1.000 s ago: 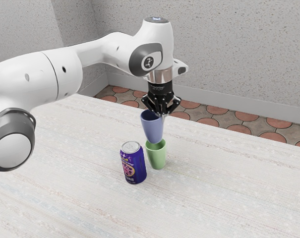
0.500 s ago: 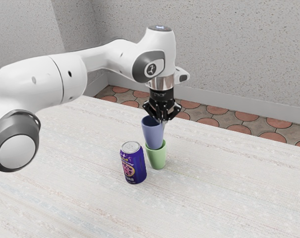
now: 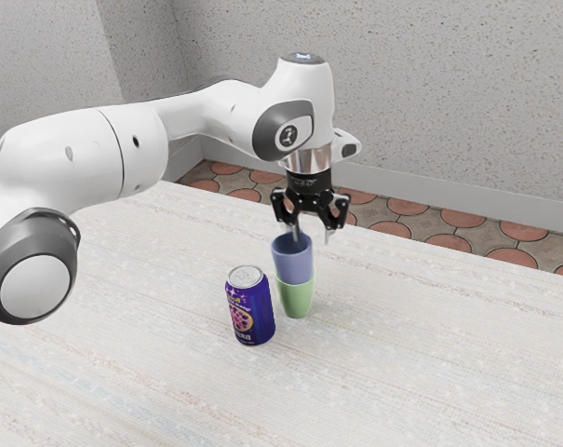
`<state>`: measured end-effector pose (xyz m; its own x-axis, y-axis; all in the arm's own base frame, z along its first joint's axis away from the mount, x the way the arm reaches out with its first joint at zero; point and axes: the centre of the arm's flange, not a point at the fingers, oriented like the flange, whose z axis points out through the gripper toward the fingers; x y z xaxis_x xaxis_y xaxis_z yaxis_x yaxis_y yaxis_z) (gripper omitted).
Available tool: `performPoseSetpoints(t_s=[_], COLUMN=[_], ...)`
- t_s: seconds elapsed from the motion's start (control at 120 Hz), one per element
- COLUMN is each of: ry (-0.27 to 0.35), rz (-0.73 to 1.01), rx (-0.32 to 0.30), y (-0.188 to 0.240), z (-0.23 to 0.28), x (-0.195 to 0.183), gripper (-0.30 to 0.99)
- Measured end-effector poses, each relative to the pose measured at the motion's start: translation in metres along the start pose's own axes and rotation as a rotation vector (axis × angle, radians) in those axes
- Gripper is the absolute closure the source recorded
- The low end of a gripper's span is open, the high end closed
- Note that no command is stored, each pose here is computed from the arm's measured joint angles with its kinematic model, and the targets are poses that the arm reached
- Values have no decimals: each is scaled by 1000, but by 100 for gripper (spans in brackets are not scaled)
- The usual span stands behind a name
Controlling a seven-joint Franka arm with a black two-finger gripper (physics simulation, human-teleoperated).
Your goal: Place the left cup onto the right cup
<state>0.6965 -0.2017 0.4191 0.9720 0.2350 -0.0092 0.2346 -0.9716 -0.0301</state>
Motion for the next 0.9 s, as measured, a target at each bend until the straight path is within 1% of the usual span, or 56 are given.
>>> performPoseSetpoints(t_s=[0.1,0.208,0.392,0.525,0.608,0.708,0.9], ry=[6,18,42,74,83,84,53], rz=[0,0,-3,-13,-38,-79,-137], rx=[-6,-13,-25,-40,-47,-55,-38], y=[0,-1,-8,-24,-49,-91,-195], z=[-2,-11,-36,-76,-99,-130,-165], x=[0,-1,-7,-19,-24,-24,-31], gripper=[19,12,6,5,4,3,3])
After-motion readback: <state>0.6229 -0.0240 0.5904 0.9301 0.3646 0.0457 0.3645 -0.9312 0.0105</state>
